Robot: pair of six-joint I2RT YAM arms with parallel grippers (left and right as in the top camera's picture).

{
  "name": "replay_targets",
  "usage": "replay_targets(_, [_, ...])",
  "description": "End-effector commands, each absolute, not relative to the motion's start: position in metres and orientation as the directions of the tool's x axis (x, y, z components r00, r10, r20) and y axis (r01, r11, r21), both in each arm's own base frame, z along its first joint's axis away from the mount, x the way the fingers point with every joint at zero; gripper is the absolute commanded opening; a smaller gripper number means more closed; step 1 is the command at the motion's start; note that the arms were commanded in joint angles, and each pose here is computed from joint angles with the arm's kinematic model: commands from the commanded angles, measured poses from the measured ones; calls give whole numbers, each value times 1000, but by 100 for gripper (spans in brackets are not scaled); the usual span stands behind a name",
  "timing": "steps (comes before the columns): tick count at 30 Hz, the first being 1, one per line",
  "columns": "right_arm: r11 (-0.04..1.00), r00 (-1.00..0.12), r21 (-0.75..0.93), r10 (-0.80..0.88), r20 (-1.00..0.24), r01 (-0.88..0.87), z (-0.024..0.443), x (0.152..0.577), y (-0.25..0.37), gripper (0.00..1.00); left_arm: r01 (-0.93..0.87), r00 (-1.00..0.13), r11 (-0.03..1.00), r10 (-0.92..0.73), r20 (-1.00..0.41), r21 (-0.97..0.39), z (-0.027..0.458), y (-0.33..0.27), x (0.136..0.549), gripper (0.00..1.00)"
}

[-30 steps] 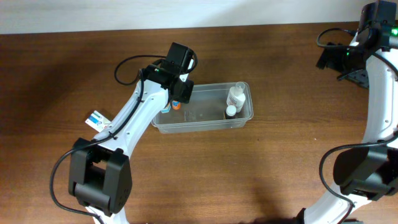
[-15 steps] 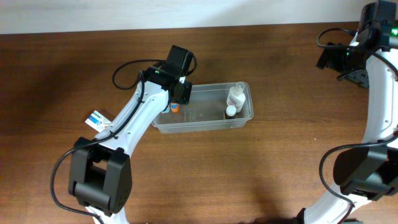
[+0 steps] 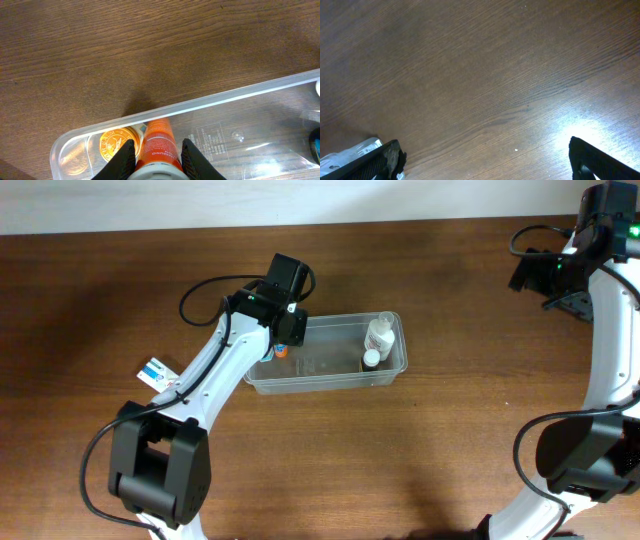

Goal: Pack container
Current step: 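Settle the tube upright and open the left gripper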

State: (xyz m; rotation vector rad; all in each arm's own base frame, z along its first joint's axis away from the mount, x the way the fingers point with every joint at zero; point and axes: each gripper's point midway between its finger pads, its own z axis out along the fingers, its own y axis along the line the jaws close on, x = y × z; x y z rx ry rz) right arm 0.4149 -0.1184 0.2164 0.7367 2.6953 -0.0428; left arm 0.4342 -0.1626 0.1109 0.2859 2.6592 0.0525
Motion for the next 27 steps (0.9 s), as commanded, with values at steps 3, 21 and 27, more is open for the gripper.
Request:
replay_targets(3, [858, -783, 68, 494, -379, 509, 234, 413, -122, 98, 167, -862, 982, 188, -471, 88, 122, -156, 435, 22])
replay_targets(21, [858, -783, 68, 494, -379, 509, 234, 413, -122, 98, 99, -868, 994, 112, -483, 52, 122, -154, 438, 43])
replay_targets(27, [858, -783, 68, 494, -379, 509, 234, 413, -122, 98, 99, -868, 994, 112, -483, 52, 122, -154, 438, 70])
